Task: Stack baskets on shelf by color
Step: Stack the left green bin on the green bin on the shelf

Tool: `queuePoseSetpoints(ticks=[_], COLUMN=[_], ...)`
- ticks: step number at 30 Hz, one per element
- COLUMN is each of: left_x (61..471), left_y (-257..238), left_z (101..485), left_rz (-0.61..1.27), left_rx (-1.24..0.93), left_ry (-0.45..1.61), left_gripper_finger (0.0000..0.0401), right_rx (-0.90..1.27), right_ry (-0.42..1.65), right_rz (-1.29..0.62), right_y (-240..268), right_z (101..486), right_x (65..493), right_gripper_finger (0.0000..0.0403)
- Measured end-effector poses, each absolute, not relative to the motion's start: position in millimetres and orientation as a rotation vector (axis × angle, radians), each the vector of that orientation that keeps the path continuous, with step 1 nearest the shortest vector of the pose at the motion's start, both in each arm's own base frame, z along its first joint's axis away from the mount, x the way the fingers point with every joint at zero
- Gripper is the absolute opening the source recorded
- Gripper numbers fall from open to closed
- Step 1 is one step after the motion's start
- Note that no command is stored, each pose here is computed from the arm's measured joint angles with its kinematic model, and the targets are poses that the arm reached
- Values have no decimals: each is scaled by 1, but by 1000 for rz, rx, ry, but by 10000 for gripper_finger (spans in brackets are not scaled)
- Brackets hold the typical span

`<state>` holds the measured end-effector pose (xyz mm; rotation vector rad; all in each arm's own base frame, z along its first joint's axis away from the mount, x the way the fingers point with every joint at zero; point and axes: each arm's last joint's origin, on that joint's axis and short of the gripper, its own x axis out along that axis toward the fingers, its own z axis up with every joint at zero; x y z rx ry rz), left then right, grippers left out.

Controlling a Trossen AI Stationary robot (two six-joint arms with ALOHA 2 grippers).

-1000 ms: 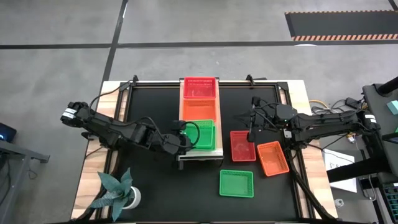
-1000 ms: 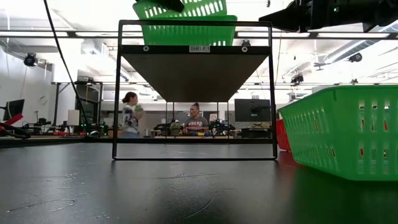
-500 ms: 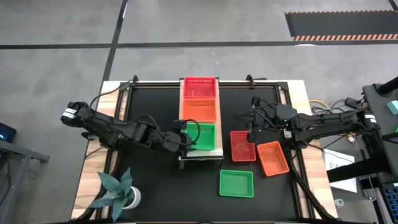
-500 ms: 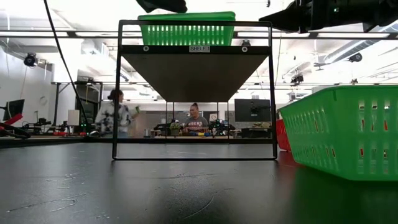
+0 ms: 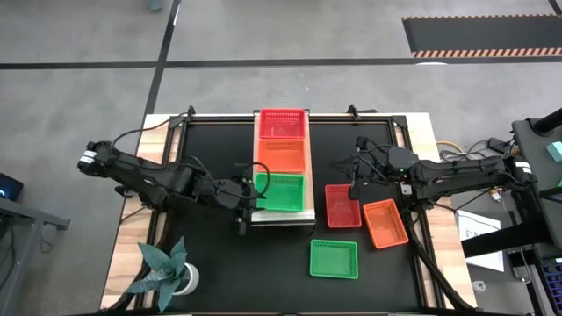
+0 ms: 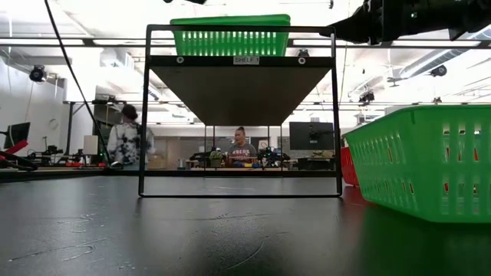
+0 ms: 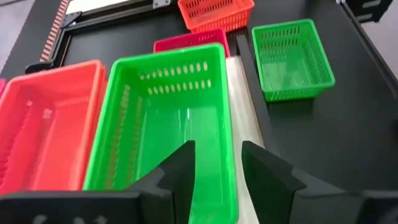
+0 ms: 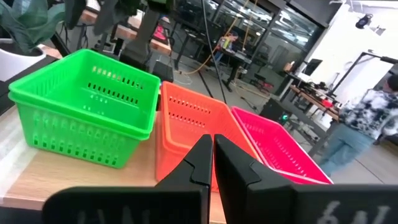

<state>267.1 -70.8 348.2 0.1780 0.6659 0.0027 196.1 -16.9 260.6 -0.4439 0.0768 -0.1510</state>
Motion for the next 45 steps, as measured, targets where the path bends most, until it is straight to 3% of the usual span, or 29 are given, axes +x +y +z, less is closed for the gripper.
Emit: queuePoseSetpoints(ticks=[7,18,28,45], left_x=[231,224,247,256], left_y=[-60,-58,-64,-67], left_z=[358,329,307,311], left_rz=[6,76,80,61], left_rx=[199,102,129,118], left_ry=[740,876,905,839], left_gripper_finger=[104,4,0,0], right_rx=[-444,-454,-454,-452], right_ry=[80,85,86,87], right_rz=[-166,-168,-167,-167], right_y=[-17,-17,-17,-17], right_z=[261,260,260,260], right_x=[196,196,196,196], right_gripper_finger=[9,9,9,9])
